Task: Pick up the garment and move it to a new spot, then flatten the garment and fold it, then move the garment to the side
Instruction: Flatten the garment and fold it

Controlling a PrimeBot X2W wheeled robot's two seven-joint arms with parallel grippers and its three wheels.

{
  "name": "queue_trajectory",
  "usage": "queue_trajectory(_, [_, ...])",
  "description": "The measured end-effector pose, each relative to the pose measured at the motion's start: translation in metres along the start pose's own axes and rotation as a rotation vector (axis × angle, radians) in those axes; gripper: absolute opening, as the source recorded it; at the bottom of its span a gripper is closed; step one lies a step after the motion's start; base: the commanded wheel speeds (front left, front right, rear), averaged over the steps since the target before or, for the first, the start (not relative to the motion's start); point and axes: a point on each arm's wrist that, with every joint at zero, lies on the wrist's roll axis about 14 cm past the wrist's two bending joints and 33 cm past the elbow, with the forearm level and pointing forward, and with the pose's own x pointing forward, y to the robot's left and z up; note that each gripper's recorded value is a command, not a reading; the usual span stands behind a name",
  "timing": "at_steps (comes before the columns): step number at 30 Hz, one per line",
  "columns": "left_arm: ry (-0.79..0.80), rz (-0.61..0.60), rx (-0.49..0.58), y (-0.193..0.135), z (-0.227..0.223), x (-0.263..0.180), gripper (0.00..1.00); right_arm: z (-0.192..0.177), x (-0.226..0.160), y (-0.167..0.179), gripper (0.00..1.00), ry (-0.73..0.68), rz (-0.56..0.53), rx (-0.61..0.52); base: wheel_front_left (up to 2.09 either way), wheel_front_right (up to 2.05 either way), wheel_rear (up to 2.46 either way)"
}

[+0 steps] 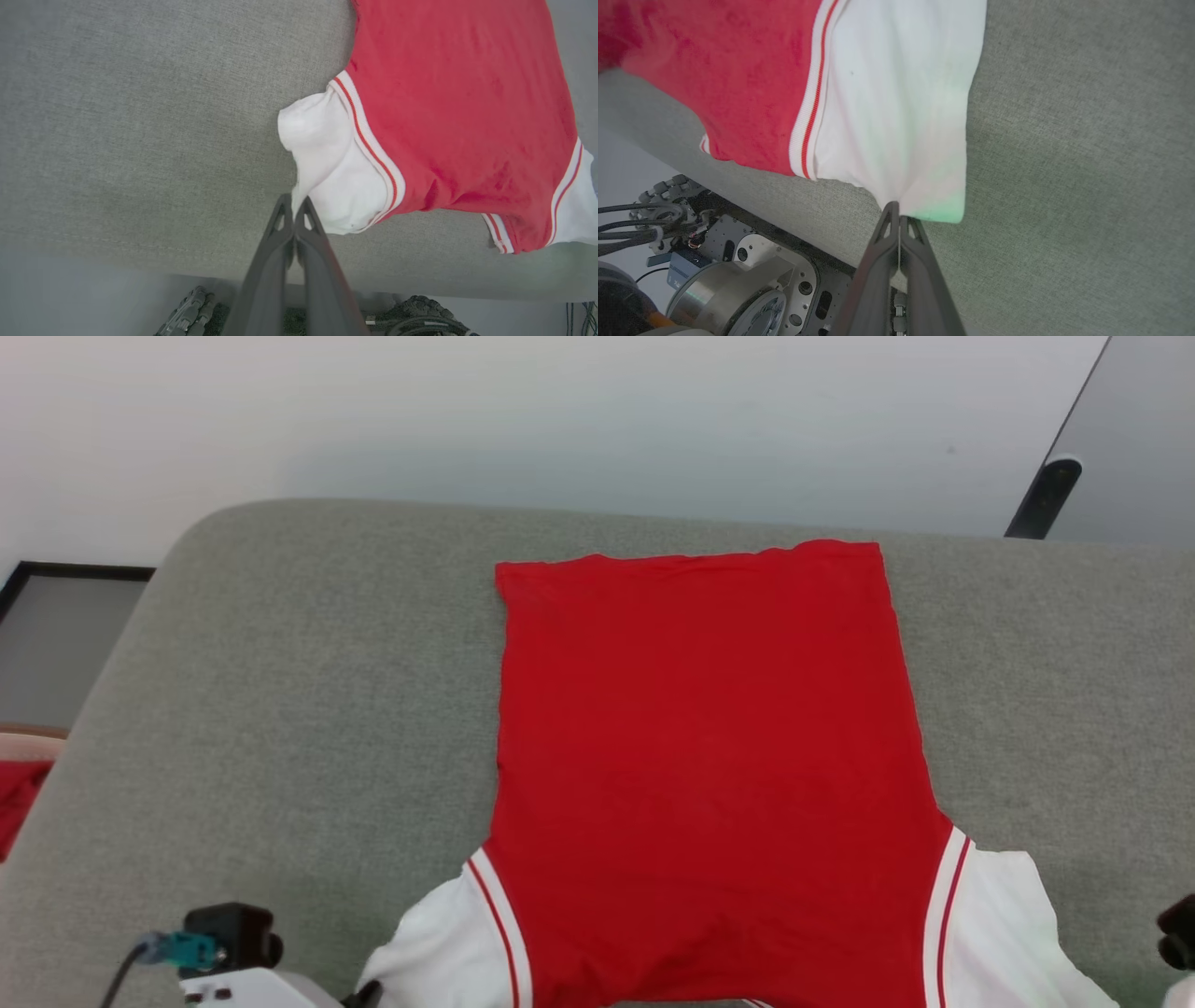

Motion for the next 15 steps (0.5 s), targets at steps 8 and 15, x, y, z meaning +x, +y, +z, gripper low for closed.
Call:
queue_trajectory(8, [-0.005,-0.037,0.020,-0.013,0.003,0.017,0.00,0.015,0.000,0.005,1.00,-0.047,-0.031,-0.017,0.00,0.00,0.00])
queue_trajectory(15, [-0.012,-0.052,0.017,-0.020,0.004,0.026,0.00,0.072,-0.021,0.018,1.00,-0.277,-0.046,-0.075,0.00,0.00,0.00])
